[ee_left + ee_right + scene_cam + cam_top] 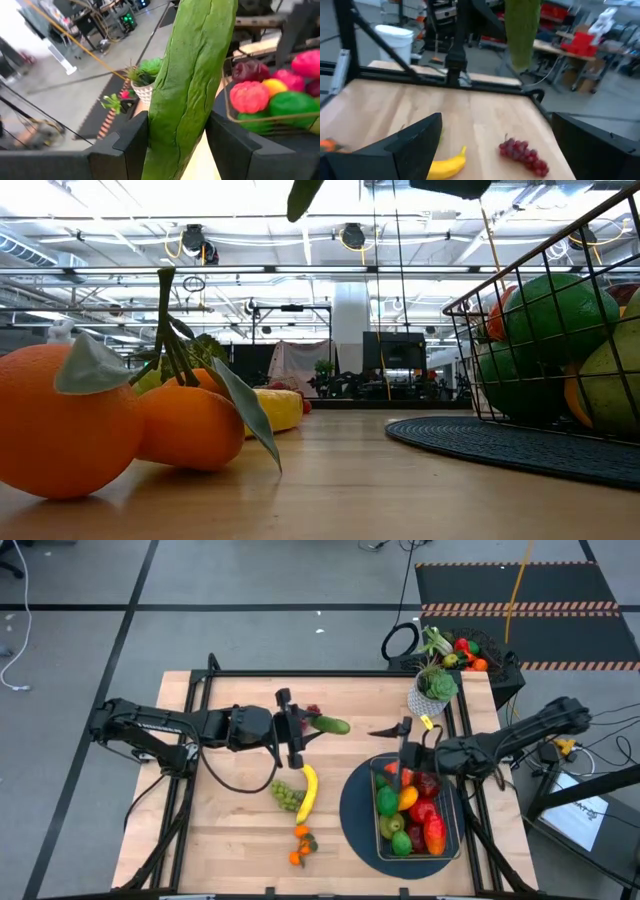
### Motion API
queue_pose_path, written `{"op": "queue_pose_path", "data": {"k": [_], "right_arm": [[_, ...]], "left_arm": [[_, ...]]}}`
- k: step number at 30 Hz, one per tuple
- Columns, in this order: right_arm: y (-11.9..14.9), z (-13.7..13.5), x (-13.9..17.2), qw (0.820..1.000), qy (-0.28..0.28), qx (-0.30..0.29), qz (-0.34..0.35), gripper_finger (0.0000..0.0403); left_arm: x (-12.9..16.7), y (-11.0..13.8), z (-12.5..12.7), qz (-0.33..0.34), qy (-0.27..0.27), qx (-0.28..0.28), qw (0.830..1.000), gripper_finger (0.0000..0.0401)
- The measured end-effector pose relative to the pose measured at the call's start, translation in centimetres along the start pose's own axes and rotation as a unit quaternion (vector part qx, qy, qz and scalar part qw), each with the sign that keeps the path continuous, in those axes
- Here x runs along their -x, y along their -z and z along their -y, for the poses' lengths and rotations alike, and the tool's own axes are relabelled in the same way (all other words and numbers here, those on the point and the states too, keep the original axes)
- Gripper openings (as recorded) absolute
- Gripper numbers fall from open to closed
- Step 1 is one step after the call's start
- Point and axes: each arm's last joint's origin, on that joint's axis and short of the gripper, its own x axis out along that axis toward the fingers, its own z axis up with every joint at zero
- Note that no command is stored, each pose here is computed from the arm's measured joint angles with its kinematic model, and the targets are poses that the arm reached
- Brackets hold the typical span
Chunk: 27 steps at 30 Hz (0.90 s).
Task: Build produce basket
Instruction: Put the cucumber into the wire basket
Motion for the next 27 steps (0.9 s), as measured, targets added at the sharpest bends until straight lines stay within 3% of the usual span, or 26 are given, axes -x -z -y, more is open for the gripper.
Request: {"op": "queue_pose_path", "data": {"k": [6, 15, 24, 27], "right_arm": [[-0.6, -1.0, -1.9, 0.998, 0.024, 0.014, 0.064, 0.0368], [-0.9, -1.6, -2.8, 0.992, 0.038, 0.073, 0.097, 0.0368], [-1.6, -1.5, -2.5, 0.989, 0.041, 0.05, 0.133, 0.0368], [-1.8, -1.6, -2.4, 0.988, 0.019, 0.033, 0.149, 0.0366]], "left_arm": [[-0.4, 0.2, 0.2, -0.004, 0.002, 0.073, 0.997, 0.0186], [-2.5, 1.0, 1.6, -0.011, 0.033, 0.075, 0.997, 0.0186], [-2.8, 1.1, 2.2, -0.009, 0.051, 0.074, 0.996, 0.0186], [-3.2, 1.1, 2.6, -0.006, 0.054, 0.073, 0.996, 0.0186]]}}
